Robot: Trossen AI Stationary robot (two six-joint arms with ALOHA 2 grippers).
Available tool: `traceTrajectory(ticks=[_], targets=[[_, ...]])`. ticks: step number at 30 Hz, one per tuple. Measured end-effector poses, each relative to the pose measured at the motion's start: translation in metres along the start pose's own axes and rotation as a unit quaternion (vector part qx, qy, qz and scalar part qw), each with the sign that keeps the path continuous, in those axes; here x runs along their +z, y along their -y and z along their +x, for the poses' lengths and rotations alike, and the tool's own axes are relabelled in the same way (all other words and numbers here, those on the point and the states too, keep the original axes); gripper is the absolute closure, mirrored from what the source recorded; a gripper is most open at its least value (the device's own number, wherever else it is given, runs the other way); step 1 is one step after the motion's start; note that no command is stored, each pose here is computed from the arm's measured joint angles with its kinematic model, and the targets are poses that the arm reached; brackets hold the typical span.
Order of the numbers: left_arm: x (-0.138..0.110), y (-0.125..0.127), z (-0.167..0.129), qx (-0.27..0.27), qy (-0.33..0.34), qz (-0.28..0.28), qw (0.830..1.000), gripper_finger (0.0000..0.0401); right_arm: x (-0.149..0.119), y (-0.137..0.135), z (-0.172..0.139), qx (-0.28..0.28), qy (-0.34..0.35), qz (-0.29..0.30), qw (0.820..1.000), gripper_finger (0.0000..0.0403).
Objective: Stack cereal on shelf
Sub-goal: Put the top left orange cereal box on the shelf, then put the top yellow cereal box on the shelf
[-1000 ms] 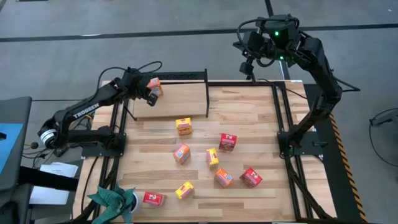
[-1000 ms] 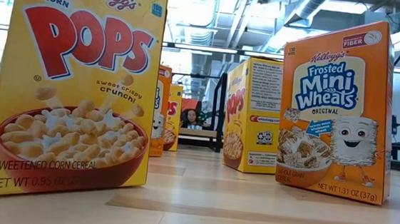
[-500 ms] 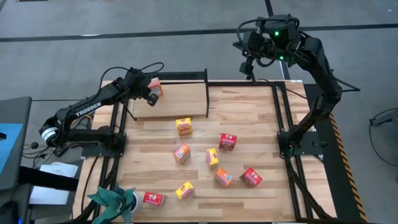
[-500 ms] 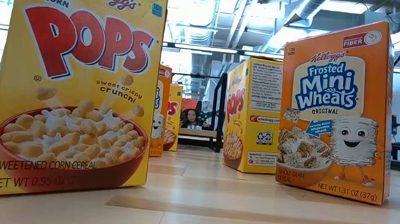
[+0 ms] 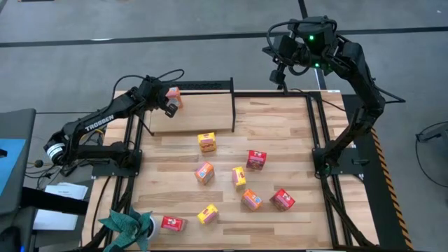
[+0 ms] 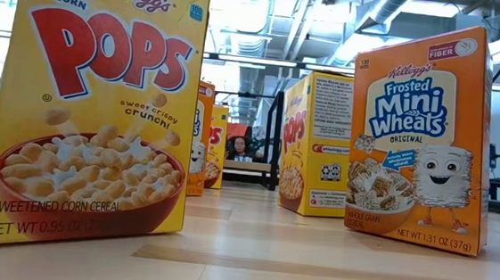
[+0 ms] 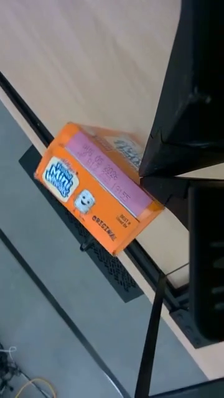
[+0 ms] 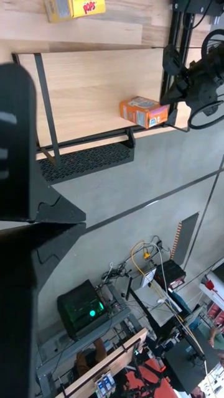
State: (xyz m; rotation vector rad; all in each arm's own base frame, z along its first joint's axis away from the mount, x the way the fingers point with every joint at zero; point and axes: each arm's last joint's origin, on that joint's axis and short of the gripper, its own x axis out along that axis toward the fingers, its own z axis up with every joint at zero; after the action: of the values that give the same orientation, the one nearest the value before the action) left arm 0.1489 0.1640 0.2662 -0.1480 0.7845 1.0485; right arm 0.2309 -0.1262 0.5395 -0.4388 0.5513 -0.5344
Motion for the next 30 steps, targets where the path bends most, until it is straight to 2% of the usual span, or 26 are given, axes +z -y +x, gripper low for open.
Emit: traceTrajectory(ticks=[10,25,30], targets=[[-0.0002,-0.0003,0.0000,0.005,-0.001,0.002,1.000,0.0401,0.0000,0.0000,0.0000,0.000,0.000,0.000,1.000,0.0361],[-0.0008,-0.0006,-0.0002,0.009,-0.004,0.007,1.000,0.0401,-0.0001,0.0000,0.0000,0.000,0.000,0.000,1.000,0.0383],[0.0024,0.0008,-0.0094,-0.020,-0.011,-0.007,1.000,0.0401,0.0000,0.0000,-0.0001,0.000,0.000,0.000,1.000,0.0364]])
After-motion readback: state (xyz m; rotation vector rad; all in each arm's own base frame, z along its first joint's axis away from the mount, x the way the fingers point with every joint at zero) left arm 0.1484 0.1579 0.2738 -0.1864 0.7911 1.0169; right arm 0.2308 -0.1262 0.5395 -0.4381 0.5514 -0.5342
